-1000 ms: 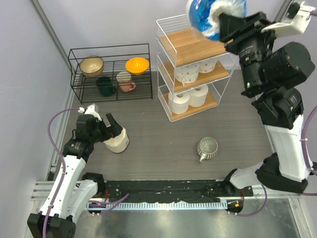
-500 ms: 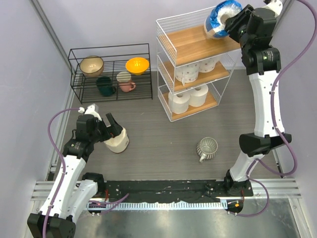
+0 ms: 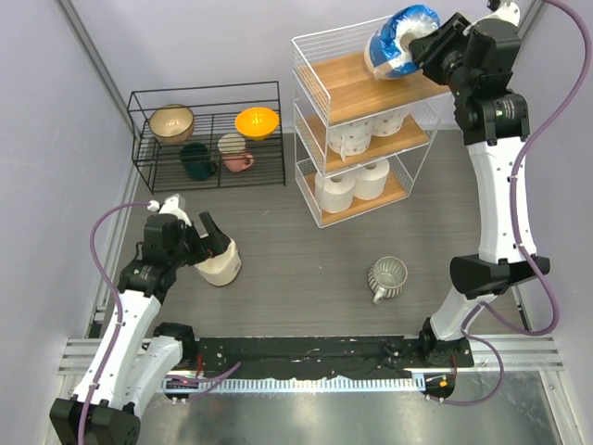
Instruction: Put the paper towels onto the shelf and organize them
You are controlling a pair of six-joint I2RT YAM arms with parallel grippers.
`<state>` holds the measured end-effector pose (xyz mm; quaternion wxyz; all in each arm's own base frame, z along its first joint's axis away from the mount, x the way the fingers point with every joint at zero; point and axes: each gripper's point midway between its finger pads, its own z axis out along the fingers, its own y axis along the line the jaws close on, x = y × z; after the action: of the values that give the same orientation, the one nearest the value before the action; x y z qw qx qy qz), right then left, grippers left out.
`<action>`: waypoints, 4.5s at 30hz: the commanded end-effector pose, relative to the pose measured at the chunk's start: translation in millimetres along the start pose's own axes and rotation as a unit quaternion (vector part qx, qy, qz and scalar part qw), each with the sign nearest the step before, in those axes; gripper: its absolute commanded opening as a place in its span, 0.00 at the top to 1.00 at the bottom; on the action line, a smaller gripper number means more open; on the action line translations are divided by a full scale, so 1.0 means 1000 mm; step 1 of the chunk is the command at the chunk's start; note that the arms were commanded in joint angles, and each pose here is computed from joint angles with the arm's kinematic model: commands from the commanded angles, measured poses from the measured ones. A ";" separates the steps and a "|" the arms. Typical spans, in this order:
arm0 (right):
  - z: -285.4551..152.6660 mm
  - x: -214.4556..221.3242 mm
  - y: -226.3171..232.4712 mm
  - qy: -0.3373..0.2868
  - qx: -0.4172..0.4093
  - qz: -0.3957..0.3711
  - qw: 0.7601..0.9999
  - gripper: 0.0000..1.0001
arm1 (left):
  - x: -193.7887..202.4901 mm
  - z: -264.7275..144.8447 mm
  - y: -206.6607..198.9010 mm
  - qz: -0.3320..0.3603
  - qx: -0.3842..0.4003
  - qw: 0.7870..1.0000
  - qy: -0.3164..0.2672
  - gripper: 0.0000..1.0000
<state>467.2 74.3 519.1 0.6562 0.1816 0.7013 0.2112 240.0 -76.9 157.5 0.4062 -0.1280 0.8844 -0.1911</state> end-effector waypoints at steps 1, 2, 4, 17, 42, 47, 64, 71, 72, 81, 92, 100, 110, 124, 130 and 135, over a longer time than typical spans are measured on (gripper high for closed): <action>-0.037 -0.047 0.024 -0.068 -0.040 0.007 0.997 0.86 | -0.006 -0.001 -0.005 0.005 0.010 1.000 -0.014 0.00; -0.037 -0.047 0.023 -0.067 -0.039 0.008 0.997 0.86 | -0.006 -0.001 -0.005 0.005 0.010 1.000 -0.013 0.00; -0.036 -0.046 0.020 -0.066 -0.037 0.011 0.997 0.86 | -0.006 -0.001 -0.005 0.006 0.011 1.000 -0.013 0.00; -0.037 -0.050 0.014 -0.071 -0.031 0.012 0.997 0.82 | -0.005 -0.001 -0.006 0.009 0.011 1.000 -0.010 0.00; -0.068 -0.045 0.029 -0.077 -0.101 -0.004 0.992 0.21 | -0.005 -0.001 -0.006 0.009 0.008 1.000 -0.013 0.00; -0.137 -0.008 0.044 -0.042 -0.178 0.010 0.983 0.18 | -0.006 -0.002 -0.006 0.010 0.008 1.000 -0.014 0.00; -0.229 0.363 0.117 0.279 -0.185 -0.036 0.942 0.18 | -0.022 -0.016 -0.002 0.008 -0.004 0.998 -0.066 0.00; -0.222 0.456 0.127 0.347 -0.182 -0.016 0.920 0.17 | -0.047 -0.045 0.010 -0.011 -0.038 0.987 -0.154 0.00; -0.220 0.462 0.132 0.351 -0.185 -0.013 0.918 0.17 | -0.052 -0.050 0.018 -0.018 -0.060 0.983 -0.176 0.00; -0.213 0.516 0.175 0.397 -0.223 0.007 0.890 0.17 | -0.064 -0.083 0.051 -0.063 -0.148 0.958 -0.238 0.00; -0.194 0.539 0.199 0.399 -0.216 -0.014 0.891 0.17 | -0.062 -0.083 0.052 -0.069 -0.148 0.957 -0.239 0.00; -0.184 0.570 0.172 0.424 -0.154 -0.073 0.890 0.17 | -0.062 -0.086 0.054 -0.068 -0.151 0.956 -0.241 0.00; -0.181 0.591 0.158 0.437 -0.128 -0.104 0.884 0.35 | -0.062 -0.085 0.053 -0.068 -0.149 0.957 -0.241 0.00; -0.177 0.479 0.164 0.344 -0.176 -0.085 0.918 0.70 | -0.061 -0.085 0.052 -0.067 -0.146 0.957 -0.241 0.00; -0.193 0.462 0.137 0.376 -0.169 -0.059 0.909 0.70 | -0.061 -0.085 0.052 -0.066 -0.144 0.958 -0.241 0.00; -0.209 0.475 0.104 0.405 -0.146 -0.067 0.900 0.53 | -0.060 -0.084 0.052 -0.066 -0.143 0.958 -0.239 0.00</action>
<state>237.9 414.3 205.4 0.3770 -0.0646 0.8633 0.3292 209.0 12.5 212.2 0.5538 -0.2838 0.7816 -0.0434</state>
